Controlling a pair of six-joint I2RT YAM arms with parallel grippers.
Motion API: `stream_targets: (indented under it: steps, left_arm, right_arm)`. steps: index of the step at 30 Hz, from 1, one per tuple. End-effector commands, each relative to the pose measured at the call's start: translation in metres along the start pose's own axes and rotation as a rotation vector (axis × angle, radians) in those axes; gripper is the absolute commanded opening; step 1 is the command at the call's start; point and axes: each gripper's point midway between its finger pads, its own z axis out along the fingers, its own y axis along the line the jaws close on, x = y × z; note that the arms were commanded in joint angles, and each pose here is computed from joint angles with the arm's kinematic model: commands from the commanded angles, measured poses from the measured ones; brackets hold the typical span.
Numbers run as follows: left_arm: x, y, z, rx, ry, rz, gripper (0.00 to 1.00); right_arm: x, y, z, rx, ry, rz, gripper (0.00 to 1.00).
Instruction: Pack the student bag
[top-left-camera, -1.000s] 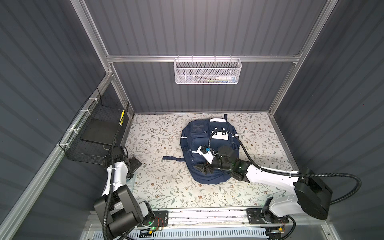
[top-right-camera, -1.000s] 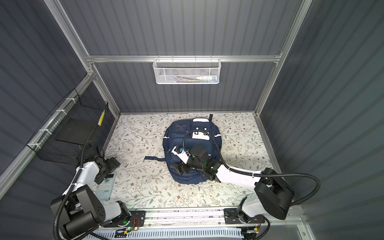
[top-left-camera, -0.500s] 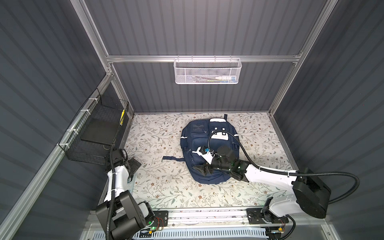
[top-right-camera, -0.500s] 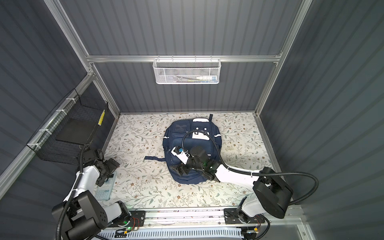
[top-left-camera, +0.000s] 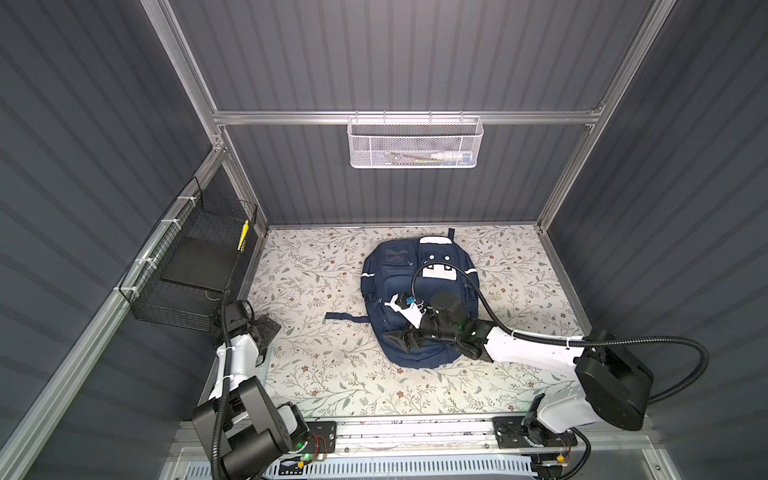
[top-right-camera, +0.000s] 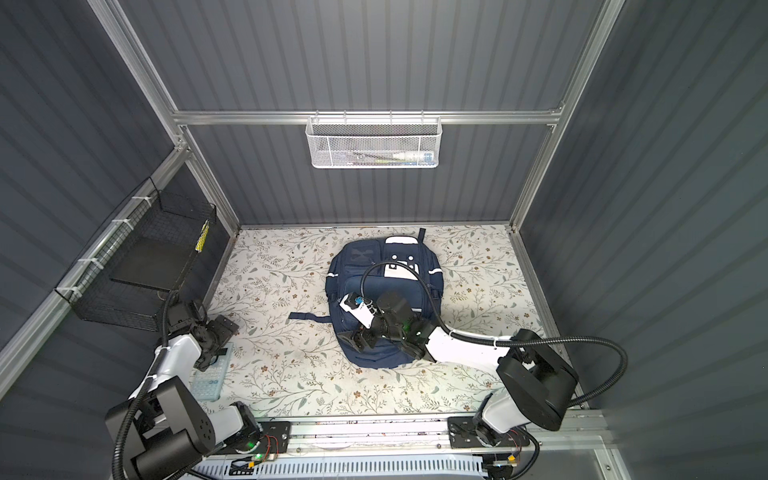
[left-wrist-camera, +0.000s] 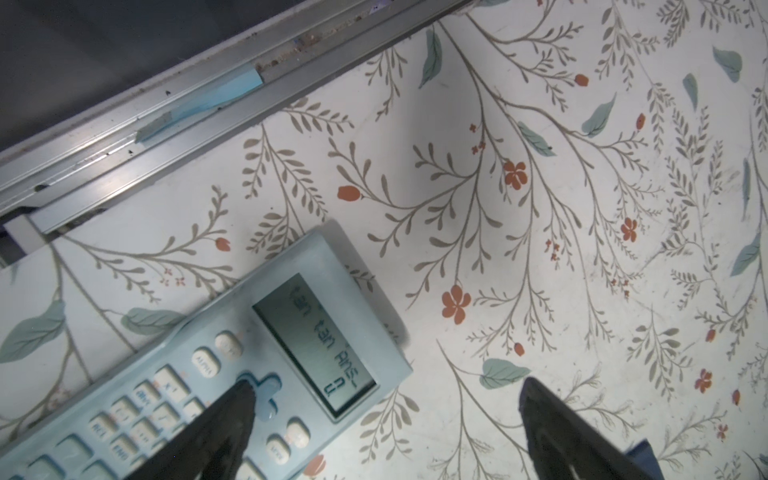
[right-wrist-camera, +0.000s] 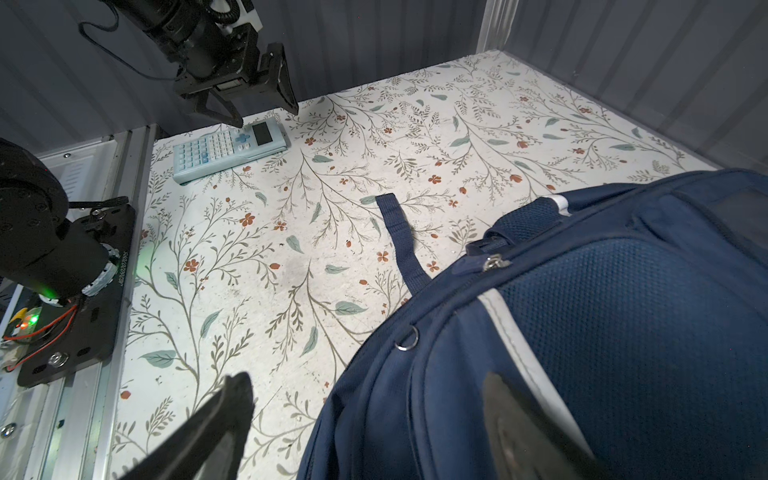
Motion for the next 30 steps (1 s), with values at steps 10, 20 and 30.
stream_targets:
  steps: [10,20,30]
  left_arm:
    - [0.02,-0.002,-0.017,-0.053,0.042,0.105,1.0]
    - [0.006,0.001,-0.024,-0.032,0.013,0.022,1.0]
    - [-0.011,-0.054,-0.066,0.179,0.023,0.373,1.0]
  right_arm:
    - [-0.011,0.0,0.01,-0.013,0.0,-0.031,0.88]
    - [-0.006,0.007,0.016,-0.034,0.026,-0.054,0.88]
    - [-0.003,0.009,0.007,-0.026,0.007,-0.061,0.89]
